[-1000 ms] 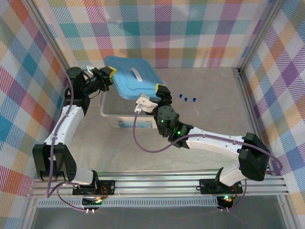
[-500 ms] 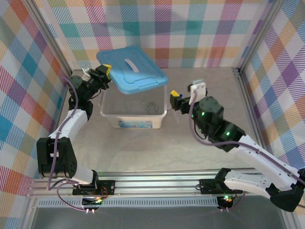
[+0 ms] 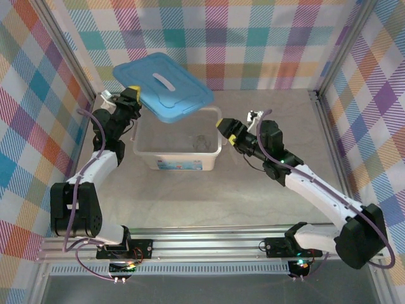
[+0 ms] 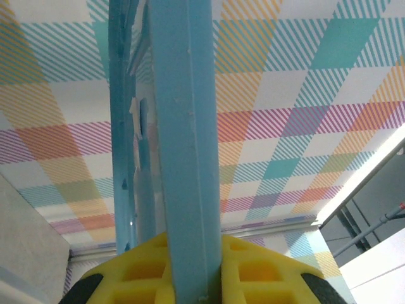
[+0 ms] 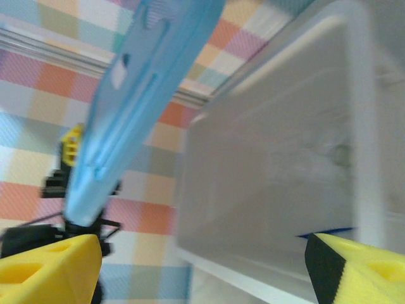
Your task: Organize the chemistry lab equipment
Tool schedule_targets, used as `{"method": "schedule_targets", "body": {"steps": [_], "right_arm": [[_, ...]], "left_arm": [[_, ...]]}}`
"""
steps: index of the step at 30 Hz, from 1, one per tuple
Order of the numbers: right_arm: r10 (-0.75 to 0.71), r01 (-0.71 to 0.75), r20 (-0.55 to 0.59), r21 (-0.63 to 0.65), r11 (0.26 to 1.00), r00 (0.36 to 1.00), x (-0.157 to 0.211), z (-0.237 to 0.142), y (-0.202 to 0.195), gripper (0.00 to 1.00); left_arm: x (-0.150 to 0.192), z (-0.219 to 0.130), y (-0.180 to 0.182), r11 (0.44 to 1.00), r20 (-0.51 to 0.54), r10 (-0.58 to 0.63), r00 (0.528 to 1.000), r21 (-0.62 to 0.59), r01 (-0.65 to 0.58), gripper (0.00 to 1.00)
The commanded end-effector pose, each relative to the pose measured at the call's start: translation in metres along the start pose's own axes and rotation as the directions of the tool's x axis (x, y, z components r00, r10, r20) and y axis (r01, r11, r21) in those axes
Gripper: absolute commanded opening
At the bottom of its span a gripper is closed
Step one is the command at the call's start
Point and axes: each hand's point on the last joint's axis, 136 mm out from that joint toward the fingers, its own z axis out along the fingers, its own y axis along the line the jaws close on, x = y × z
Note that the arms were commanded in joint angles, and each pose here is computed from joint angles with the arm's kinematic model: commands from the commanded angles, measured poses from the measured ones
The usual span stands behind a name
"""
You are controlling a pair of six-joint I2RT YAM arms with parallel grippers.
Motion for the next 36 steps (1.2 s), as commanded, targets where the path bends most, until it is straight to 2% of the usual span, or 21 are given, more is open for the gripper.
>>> {"method": "schedule_targets", "body": {"steps": [1, 7, 13, 19, 30, 36], "right_arm": [[0.109, -0.117, -0.046, -0.24, 0.964, 0.993, -0.007, 0.009, 0.053, 0.85], [0.209, -0.216, -0.054, -0.283, 0.935, 0.976, -0.016, 0.034, 0.053, 0.84], [0.238, -0.253, -0.086, -0.345, 0.904, 0.968, -0.028, 0.058, 0.079, 0.81], [0.289, -0.31, -0.112, -0.345, 0.886, 0.951, -0.025, 0.086, 0.077, 0.76], [0.353, -0.386, -0.156, -0.338, 0.858, 0.922, -0.019, 0.111, 0.064, 0.74], [0.374, -0.422, -0.199, -0.363, 0.83, 0.906, -0.014, 0.128, 0.073, 0.61]], "left_arm": [[0.003, -0.01, -0.057, 0.976, 0.042, 0.115, 0.992, 0.179, -0.121, 0.09], [0.003, -0.011, -0.053, 0.976, 0.058, 0.119, 0.991, 0.178, -0.128, 0.09], [0.008, -0.005, -0.052, 0.973, 0.052, 0.125, 0.991, 0.189, -0.132, 0.09], [0.011, -0.003, -0.049, 0.972, 0.047, 0.127, 0.991, 0.192, -0.134, 0.1], [0.014, 0.001, -0.044, 0.973, 0.032, 0.143, 0.989, 0.179, -0.146, 0.1], [0.018, 0.004, -0.035, 0.975, 0.024, 0.149, 0.988, 0.164, -0.151, 0.1]]}}
